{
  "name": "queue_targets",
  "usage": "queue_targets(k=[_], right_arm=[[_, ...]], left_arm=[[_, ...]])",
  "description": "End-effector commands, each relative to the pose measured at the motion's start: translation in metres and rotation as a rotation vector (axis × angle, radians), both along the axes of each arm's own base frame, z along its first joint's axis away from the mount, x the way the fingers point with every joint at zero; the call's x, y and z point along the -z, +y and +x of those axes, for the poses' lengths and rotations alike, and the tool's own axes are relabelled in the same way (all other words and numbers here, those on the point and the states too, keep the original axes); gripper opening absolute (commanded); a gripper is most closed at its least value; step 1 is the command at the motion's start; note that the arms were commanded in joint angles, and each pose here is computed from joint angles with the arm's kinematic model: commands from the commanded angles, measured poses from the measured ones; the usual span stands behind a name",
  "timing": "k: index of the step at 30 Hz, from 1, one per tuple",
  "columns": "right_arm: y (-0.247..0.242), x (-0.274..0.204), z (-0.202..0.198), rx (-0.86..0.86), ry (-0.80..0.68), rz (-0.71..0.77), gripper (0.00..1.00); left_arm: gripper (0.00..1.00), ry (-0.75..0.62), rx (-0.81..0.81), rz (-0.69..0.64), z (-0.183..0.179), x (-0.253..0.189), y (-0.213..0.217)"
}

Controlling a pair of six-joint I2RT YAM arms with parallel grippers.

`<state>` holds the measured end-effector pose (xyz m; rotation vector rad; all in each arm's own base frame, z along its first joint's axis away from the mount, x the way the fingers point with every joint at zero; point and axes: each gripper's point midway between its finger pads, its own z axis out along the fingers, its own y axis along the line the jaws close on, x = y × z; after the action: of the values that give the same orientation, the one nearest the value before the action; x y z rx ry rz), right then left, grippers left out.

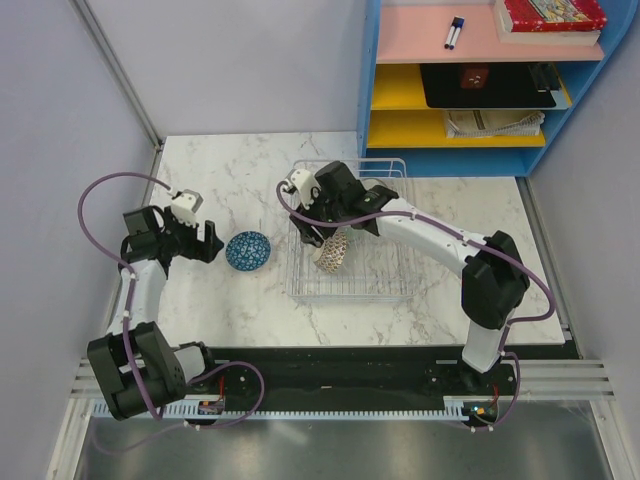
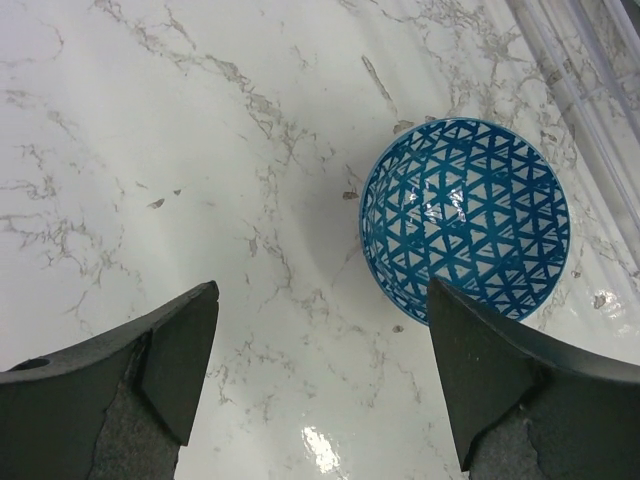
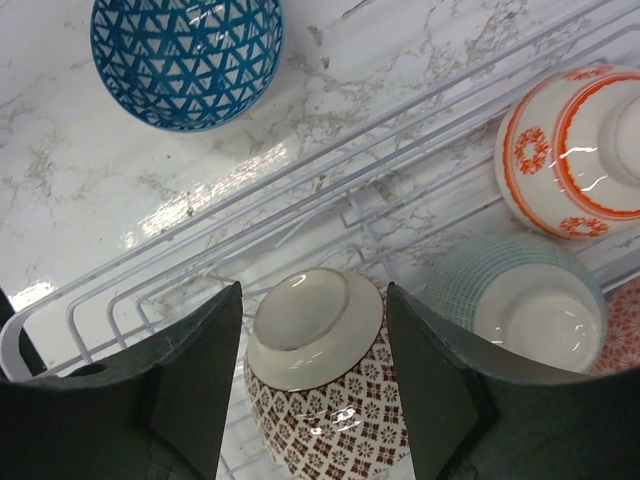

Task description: Load the bowls into the dish rack

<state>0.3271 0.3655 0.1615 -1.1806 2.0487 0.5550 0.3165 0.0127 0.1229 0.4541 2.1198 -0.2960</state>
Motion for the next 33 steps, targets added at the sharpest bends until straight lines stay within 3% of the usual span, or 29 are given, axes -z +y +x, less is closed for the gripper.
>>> queue_targets(k=[1,12,22,27,33], right_arm=[[-0.003,0.012,-0.022,-0.040,0.097,-0.034,0.66],[-0.008,0.041,-0.051,-0.107,0.243,-0.074,0.65],[-0.001,0.032,-0.046,-0.123,0.229,-0.070,0.64],[-0.005,0.056,-0.063,-0.139,0.326,-0.098,0.62],[-0.003,0.035,-0.052,-0.125,0.259,-0.082,0.61]], left_arm=[[0.91,-0.050,0.013,-0.009,0.000,-0.010,0.001],[0.91,-0.051,0.004,-0.019,-0.003,-0.009,0.003],[0.91,-0.053,-0.012,-0.020,-0.004,-0.005,0.006],[0.91,-0.054,-0.008,-0.025,-0.005,-0.004,0.005],[0.91,-0.052,-0.011,-0.028,-0.006,-0.002,0.005]])
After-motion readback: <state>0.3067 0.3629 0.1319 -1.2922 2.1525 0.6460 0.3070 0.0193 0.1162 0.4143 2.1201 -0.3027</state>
